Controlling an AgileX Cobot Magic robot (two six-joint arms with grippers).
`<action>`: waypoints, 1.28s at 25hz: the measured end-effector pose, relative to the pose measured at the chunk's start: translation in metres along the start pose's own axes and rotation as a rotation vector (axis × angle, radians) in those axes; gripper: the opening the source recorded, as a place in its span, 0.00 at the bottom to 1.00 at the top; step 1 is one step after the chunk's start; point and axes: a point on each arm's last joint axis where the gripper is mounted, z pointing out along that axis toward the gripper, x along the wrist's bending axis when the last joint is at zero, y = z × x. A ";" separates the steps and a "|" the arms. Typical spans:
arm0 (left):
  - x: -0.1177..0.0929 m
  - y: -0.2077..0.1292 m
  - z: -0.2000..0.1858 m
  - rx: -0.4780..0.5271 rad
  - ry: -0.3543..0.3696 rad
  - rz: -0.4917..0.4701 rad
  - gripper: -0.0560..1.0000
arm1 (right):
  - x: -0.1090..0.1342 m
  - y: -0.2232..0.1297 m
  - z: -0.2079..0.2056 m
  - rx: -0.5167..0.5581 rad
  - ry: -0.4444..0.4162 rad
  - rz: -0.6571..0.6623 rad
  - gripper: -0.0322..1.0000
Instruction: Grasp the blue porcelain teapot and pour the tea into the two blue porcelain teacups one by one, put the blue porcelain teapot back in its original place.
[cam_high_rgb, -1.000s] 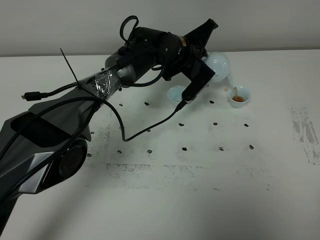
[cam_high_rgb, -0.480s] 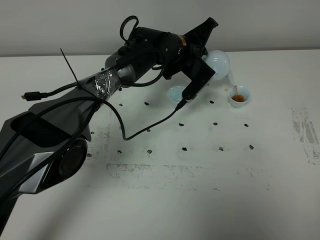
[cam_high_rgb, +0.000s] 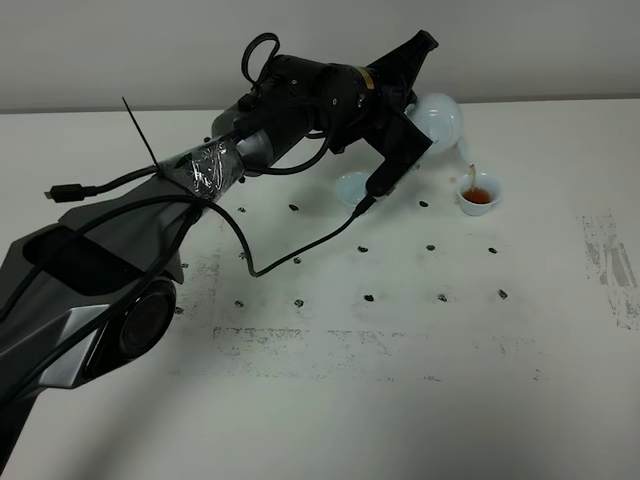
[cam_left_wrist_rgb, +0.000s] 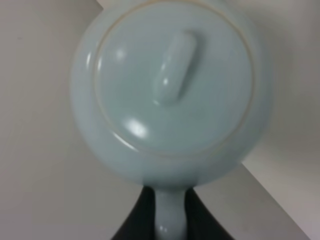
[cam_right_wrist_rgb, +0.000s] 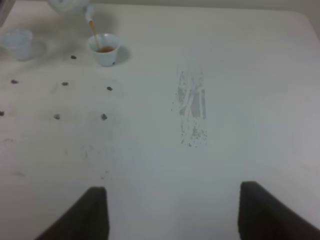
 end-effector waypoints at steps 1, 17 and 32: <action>0.000 0.001 0.001 0.001 0.005 0.001 0.09 | 0.000 0.000 0.000 0.000 0.000 0.000 0.59; -0.003 0.005 0.005 0.004 0.012 0.001 0.09 | 0.000 0.000 0.000 0.000 0.000 0.000 0.59; -0.002 0.004 0.005 0.012 0.023 0.003 0.09 | 0.000 0.000 0.000 0.000 0.000 0.000 0.59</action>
